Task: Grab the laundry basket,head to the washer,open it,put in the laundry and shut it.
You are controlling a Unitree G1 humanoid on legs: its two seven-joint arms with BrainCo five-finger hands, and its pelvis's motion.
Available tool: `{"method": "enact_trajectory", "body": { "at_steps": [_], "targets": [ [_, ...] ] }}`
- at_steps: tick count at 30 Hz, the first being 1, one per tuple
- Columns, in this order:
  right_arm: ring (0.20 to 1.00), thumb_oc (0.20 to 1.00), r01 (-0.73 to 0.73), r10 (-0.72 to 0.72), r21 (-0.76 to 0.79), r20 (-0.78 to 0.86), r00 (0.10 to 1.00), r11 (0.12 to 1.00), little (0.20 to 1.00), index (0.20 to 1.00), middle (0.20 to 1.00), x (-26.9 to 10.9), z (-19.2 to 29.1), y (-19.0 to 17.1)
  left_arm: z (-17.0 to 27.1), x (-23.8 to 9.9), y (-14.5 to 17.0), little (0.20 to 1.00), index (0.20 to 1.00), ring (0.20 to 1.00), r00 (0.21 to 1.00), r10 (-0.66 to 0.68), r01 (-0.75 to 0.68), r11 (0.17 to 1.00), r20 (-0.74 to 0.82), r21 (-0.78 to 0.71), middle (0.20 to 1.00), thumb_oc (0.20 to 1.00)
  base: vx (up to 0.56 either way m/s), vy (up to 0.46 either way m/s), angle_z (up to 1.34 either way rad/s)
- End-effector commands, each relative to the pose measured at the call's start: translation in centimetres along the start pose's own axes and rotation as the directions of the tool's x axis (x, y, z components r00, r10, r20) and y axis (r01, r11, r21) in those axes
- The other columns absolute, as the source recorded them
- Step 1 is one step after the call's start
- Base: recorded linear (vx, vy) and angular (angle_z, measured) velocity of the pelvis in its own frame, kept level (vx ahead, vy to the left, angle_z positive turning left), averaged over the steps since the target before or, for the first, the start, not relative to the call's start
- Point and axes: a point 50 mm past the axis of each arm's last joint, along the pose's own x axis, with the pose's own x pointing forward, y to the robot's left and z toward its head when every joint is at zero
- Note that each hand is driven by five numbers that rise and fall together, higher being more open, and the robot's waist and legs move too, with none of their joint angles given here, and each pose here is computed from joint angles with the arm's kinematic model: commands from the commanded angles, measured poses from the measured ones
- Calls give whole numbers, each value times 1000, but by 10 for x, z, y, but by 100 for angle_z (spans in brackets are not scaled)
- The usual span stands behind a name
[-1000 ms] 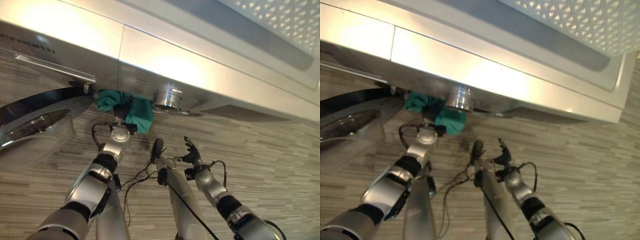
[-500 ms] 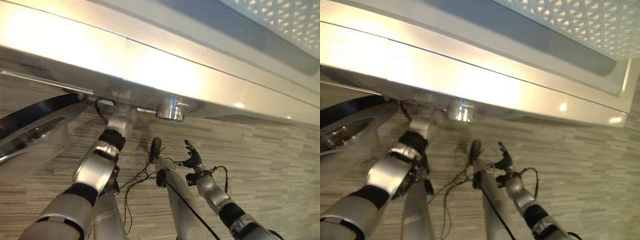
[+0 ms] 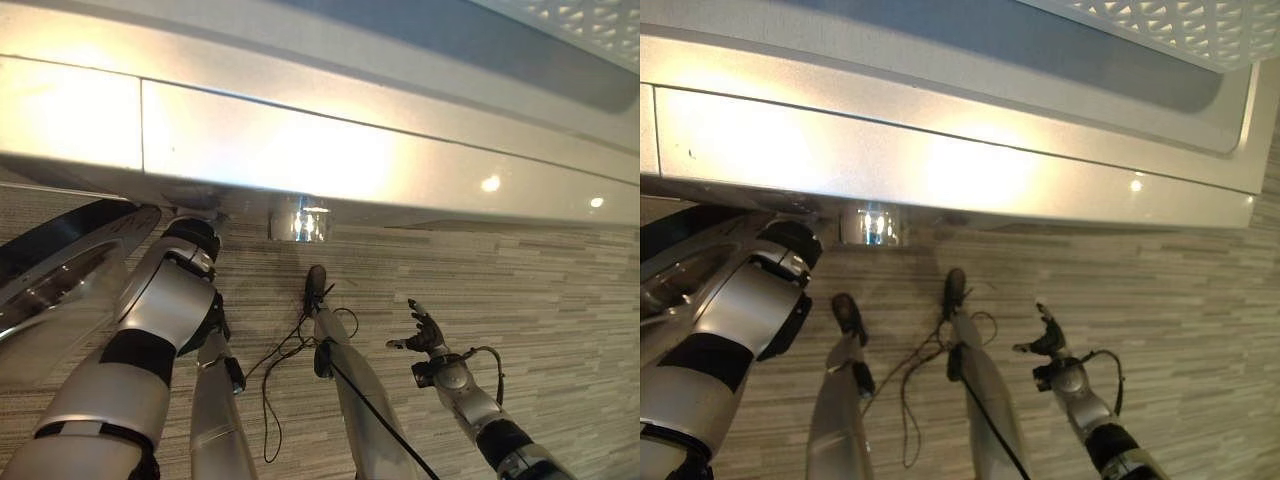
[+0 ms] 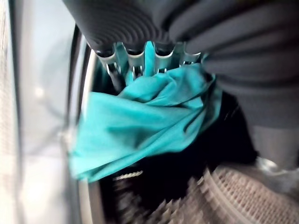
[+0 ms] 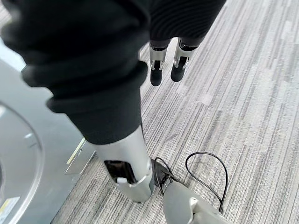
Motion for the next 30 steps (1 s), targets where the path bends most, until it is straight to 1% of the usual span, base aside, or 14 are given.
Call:
{"method": "enact_trajectory", "body": {
  "at_steps": [1,7,10,11,12,14,15,16,18,20,22,24,25,30],
  "targets": [
    [1000,1000,21,-20,-24,19,1000,999,1000,1000,1000,1,2,-14,106,-5,2,1000,1000,1000,953,-71,3,975,294,223,1000,1000,-5,-60,10],
    [1000,1000,16,-16,-9,1,1000,1000,1000,1000,1000,1,-4,-12,118,-11,-27,1000,1000,1000,921,-130,-76,864,367,498,1000,1000,2,-56,7],
    [1000,1000,26,-25,9,-22,999,1000,1000,1000,1000,0,-11,-12,117,-24,-63,1000,1000,1000,841,-284,-144,703,461,696,1000,1000,5,-14,6],
    [1000,1000,25,-24,9,-23,999,1000,1000,1000,1000,0,-11,-11,116,-24,-63,1000,1000,1000,841,-284,-145,702,460,697,1000,1000,12,-9,4],
    [1000,1000,39,-39,27,-23,999,999,1000,1000,1000,-3,-14,-13,103,-38,-79,1000,1000,1000,752,-419,-171,622,509,764,1000,1000,12,-5,4],
    [1000,1000,46,-45,33,-22,999,998,1000,1000,1000,-4,-16,-13,89,-46,-82,1000,1000,1000,707,-469,-172,612,529,772,1000,1000,11,-1,2],
    [1000,1000,54,-53,41,-18,998,998,1000,1000,1000,-8,-20,-11,77,-61,-83,1000,1000,1000,612,-537,-187,615,581,766,1000,1000,32,37,1],
    [1000,1000,47,-47,26,-3,999,999,1000,1000,1000,-13,-23,-9,36,-66,-74,1000,1000,1000,627,-557,-145,603,544,784,1000,1000,23,33,-1],
    [1000,1000,44,-44,19,-11,999,999,1000,1000,1000,-17,-28,-7,15,-65,-69,1000,1000,1000,659,-549,-137,584,514,800,1000,1000,30,37,-7],
    [1000,1000,57,-58,-18,-75,996,998,1000,1000,1000,-25,-46,-13,-52,-66,-55,1000,1000,1000,779,-558,10,470,288,883,1000,1000,76,69,-10],
    [1000,1000,56,-61,-39,-157,986,998,1000,1000,1000,-30,-62,-16,-89,-76,-45,1000,1000,1000,821,-544,135,481,174,866,1000,1000,59,60,-12],
    [1000,1000,55,-61,-40,-158,986,998,1000,1000,1000,-30,-62,-16,-89,-77,-45,1000,1000,1000,821,-544,136,482,174,866,1000,1000,32,31,-17],
    [1000,1000,54,-64,-49,-224,972,997,1000,1000,1000,-33,-73,-19,-126,-90,-36,1000,1000,1000,843,-534,249,491,63,835,1000,1000,78,43,-14],
    [1000,1000,21,-38,-51,-377,926,998,1000,1000,1000,-47,-104,-13,-196,-129,-28,1000,1000,1000,861,-488,426,540,-142,726,1000,1000,68,-7,-6]
  ]
}}
